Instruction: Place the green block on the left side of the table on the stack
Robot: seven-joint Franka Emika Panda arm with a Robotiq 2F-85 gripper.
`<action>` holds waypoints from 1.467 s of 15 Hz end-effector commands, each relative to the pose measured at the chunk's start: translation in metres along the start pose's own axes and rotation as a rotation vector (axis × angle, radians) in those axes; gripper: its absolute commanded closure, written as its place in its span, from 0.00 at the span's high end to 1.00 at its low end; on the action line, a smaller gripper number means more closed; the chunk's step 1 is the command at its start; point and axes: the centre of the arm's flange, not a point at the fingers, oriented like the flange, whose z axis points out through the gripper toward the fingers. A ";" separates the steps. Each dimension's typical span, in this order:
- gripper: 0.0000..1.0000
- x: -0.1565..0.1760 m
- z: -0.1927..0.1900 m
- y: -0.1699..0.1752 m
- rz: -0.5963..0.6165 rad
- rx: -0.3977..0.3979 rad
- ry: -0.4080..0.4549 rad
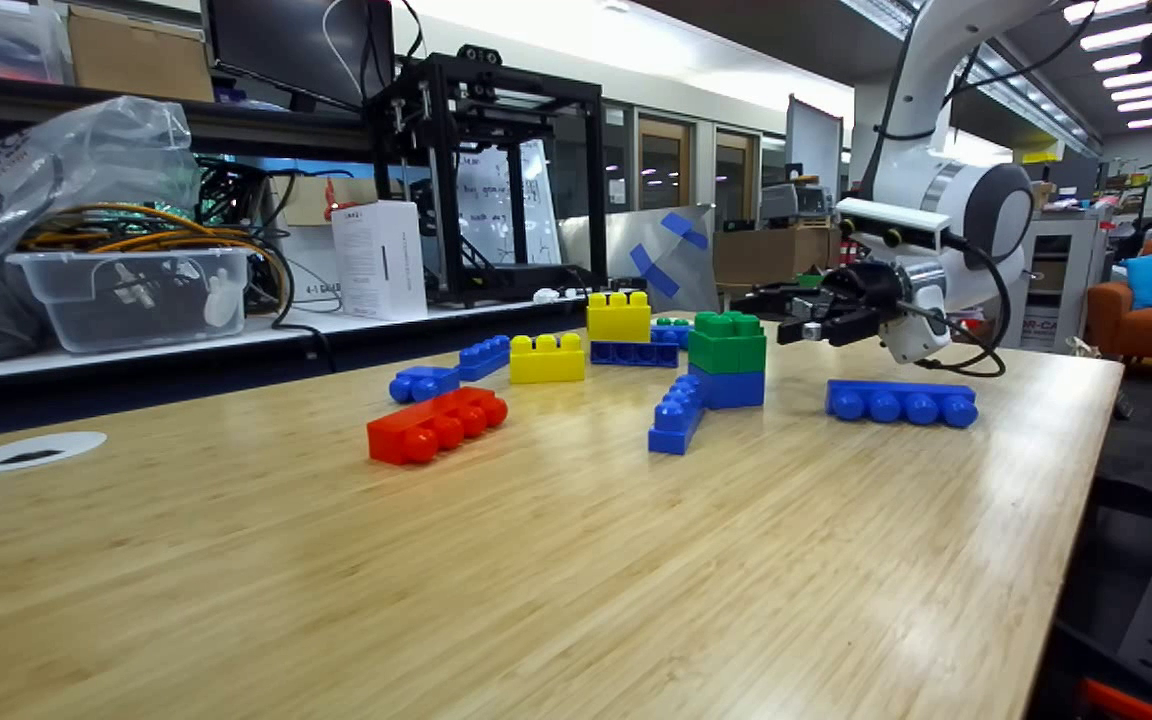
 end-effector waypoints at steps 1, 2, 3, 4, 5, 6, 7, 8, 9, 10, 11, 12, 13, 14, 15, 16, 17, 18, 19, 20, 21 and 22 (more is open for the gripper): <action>1.00 -0.033 -0.007 0.001 -0.073 -0.065 0.102; 1.00 -0.041 -0.011 -0.001 -0.106 -0.099 0.134; 1.00 -0.048 -0.013 -0.003 -0.137 -0.127 0.162; 1.00 -0.056 -0.017 -0.006 -0.172 -0.157 0.188; 1.00 -0.064 -0.019 -0.009 -0.206 -0.180 0.214; 1.00 -0.074 -0.022 -0.012 -0.241 -0.203 0.234; 1.00 -0.081 -0.023 -0.015 -0.277 -0.223 0.254; 1.00 -0.091 -0.025 -0.018 -0.316 -0.241 0.269; 1.00 -0.099 -0.026 -0.021 -0.349 -0.254 0.283; 1.00 -0.108 -0.026 -0.023 -0.390 -0.275 0.295; 1.00 -0.115 -0.026 -0.025 -0.423 -0.290 0.305; 1.00 -0.123 -0.025 -0.028 -0.464 -0.315 0.313; 1.00 -0.129 -0.023 -0.029 -0.498 -0.334 0.322; 1.00 -0.137 -0.022 -0.030 -0.538 -0.362 0.333; 1.00 -0.142 -0.020 -0.030 -0.573 -0.390 0.344; 1.00 -0.148 -0.019 -0.032 -0.612 -0.428 0.357; 1.00 -0.151 -0.017 -0.032 -0.644 -0.471 0.366; 1.00 -0.156 -0.016 -0.033 -0.677 -0.517 0.374; 1.00 -0.159 -0.014 -0.032 -0.710 -0.553 0.383; 1.00 -0.163 -0.011 -0.033 -0.734 -0.591 0.390; 1.00 -0.167 -0.009 -0.034 -0.757 -0.621 0.396; 1.00 -0.171 -0.006 -0.035 -0.778 -0.651 0.400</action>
